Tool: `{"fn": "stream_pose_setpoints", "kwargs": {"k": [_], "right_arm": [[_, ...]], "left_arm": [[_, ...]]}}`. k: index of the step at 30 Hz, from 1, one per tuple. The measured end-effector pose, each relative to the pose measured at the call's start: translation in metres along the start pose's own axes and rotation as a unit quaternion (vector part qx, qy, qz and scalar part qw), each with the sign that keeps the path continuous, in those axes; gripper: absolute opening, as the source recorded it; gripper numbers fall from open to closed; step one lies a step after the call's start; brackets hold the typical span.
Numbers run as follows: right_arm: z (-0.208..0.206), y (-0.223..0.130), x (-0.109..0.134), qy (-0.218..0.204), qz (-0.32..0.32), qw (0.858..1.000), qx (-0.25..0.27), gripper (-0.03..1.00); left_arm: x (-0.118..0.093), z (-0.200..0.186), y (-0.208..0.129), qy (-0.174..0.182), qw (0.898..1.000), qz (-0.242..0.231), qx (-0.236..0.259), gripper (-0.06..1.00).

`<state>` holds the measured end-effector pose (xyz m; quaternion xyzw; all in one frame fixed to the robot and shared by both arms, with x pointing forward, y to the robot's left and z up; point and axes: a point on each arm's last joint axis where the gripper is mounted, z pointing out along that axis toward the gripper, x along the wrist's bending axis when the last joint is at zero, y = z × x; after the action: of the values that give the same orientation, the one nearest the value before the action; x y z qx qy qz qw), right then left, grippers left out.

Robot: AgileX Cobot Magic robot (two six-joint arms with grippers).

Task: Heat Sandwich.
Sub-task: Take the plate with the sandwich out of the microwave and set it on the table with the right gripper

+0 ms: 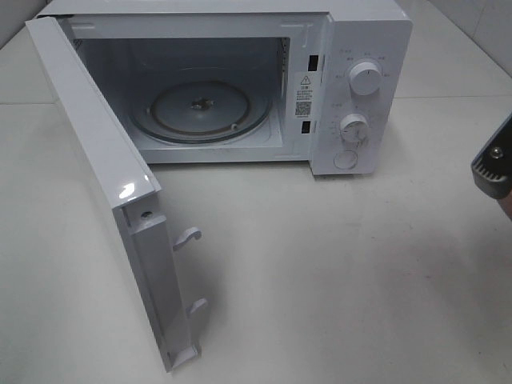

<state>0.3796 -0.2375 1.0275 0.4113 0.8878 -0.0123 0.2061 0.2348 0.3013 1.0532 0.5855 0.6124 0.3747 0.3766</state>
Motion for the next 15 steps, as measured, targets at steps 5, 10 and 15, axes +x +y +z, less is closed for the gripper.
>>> {"fn": "stream_pose_setpoints", "kwargs": {"k": [5,10,15], "right_arm": [[0.01,0.006,-0.001,-0.021,0.049,0.998,0.025,0.06],[0.02,0.014,-0.001,-0.034,0.059,0.997,0.039,0.06],[0.035,0.026,0.003,-0.038,0.07,0.996,0.043,0.06]], "left_arm": [[0.0,0.0,0.0,0.0,1.0,0.0,0.0,0.99],[0.0,0.0,0.0,0.0,1.0,0.0,0.0,0.99],[0.0,0.0,0.0,0.0,1.0,0.0,0.0,0.99]]}}
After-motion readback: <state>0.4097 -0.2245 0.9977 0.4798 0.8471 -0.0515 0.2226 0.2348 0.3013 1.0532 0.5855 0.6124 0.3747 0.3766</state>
